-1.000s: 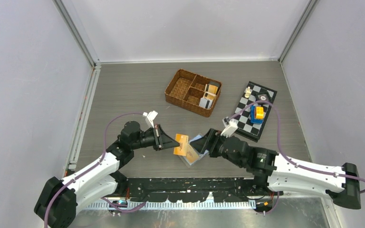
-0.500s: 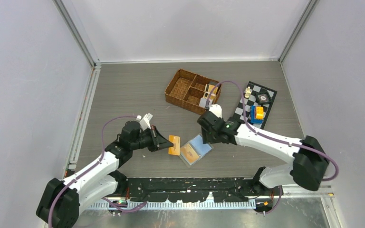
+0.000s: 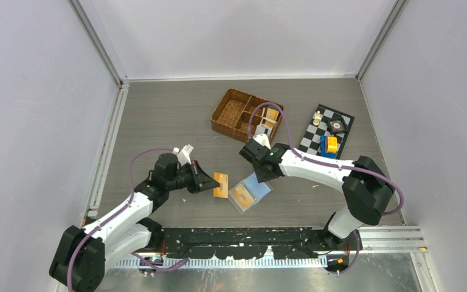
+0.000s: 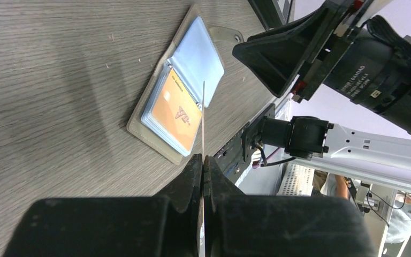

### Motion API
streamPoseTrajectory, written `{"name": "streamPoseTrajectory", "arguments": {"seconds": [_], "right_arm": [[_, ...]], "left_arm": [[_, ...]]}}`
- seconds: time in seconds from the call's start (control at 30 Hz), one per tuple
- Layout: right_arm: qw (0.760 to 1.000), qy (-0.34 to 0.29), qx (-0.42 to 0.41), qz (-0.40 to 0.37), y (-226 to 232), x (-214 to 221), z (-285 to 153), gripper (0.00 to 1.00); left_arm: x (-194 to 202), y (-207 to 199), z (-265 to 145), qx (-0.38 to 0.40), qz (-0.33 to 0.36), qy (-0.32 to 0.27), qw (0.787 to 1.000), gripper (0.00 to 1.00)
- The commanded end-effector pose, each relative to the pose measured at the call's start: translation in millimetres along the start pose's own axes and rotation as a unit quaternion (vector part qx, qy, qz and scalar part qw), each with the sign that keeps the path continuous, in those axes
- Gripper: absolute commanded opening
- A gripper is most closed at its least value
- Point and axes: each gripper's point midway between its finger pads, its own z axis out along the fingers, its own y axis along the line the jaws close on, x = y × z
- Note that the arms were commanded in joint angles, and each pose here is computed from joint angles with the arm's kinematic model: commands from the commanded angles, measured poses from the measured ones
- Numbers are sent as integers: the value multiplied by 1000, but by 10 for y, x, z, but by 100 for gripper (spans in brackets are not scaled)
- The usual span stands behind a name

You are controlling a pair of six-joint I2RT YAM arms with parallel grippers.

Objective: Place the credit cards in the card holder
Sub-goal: Insert the credit card into the card holder.

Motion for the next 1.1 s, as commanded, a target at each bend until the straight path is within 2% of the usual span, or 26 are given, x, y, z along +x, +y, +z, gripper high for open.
{"name": "streamPoseTrajectory", "arguments": {"seconds": [0.0, 0.27, 0.43, 0.57, 0.77, 1.07], "right_arm": [[1000, -21, -3, -5, 59, -175, 3, 35], [1000, -14, 13, -19, 115, -228, 174, 20], [1000, -1, 29, -3, 62, -205, 144, 1], [996, 29, 45, 71, 5, -52, 11, 0], [977, 75, 16, 197, 163, 248, -86, 0], [961, 55, -28, 268, 691, 249, -251, 0]], "left_arm": [[-27, -70, -17, 20, 14, 3, 1000, 0], [-18, -63, -32, 24, 12, 7, 1000, 0], [-49, -63, -42, 25, 12, 5, 1000, 0], [-150, -111, -44, 31, 16, 5, 999, 0], [-386, -176, -15, 57, 20, 22, 998, 0], [-431, -190, 68, 53, 46, 71, 995, 0]]}}
